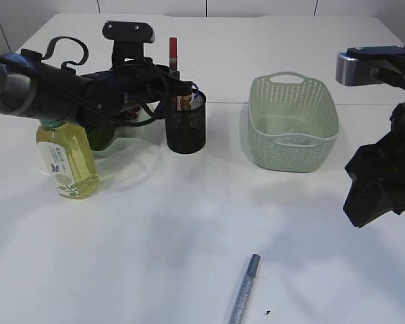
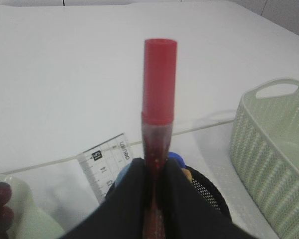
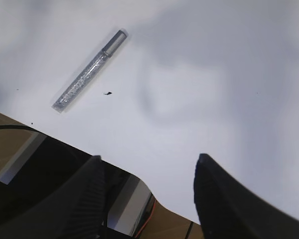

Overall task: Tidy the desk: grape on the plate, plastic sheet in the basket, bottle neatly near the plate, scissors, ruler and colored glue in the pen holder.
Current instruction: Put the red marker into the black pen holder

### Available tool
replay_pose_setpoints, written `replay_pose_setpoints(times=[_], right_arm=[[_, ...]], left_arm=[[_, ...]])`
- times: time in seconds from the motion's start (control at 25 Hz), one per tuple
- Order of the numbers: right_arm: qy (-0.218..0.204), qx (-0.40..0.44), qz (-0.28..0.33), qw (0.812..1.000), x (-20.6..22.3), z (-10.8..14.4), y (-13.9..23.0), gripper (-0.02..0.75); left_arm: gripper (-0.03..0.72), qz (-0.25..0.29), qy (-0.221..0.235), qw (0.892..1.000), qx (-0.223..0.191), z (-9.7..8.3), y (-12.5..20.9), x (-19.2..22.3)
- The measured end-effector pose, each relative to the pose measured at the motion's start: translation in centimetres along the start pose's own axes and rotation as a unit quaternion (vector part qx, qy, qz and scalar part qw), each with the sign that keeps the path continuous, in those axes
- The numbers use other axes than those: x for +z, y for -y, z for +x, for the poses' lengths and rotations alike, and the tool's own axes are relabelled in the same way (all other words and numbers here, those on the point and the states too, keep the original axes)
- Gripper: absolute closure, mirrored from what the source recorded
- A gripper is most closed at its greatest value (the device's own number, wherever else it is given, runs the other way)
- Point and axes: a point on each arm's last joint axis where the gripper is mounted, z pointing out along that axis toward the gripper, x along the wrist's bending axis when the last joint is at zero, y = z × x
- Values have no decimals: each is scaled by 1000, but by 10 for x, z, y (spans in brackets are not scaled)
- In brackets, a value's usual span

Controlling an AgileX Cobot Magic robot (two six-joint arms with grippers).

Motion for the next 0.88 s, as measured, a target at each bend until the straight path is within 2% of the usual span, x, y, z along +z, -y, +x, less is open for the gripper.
replay_pose_setpoints(times=[0.4,0.88], right_arm=[[0,0,0,1000,0,0,0,289],[0,0,0,1000,0,0,0,289]], left_arm=[[628,-24,3,1000,0,-1,-4,0],[609,-25,4,1000,1,-1,-4,0]])
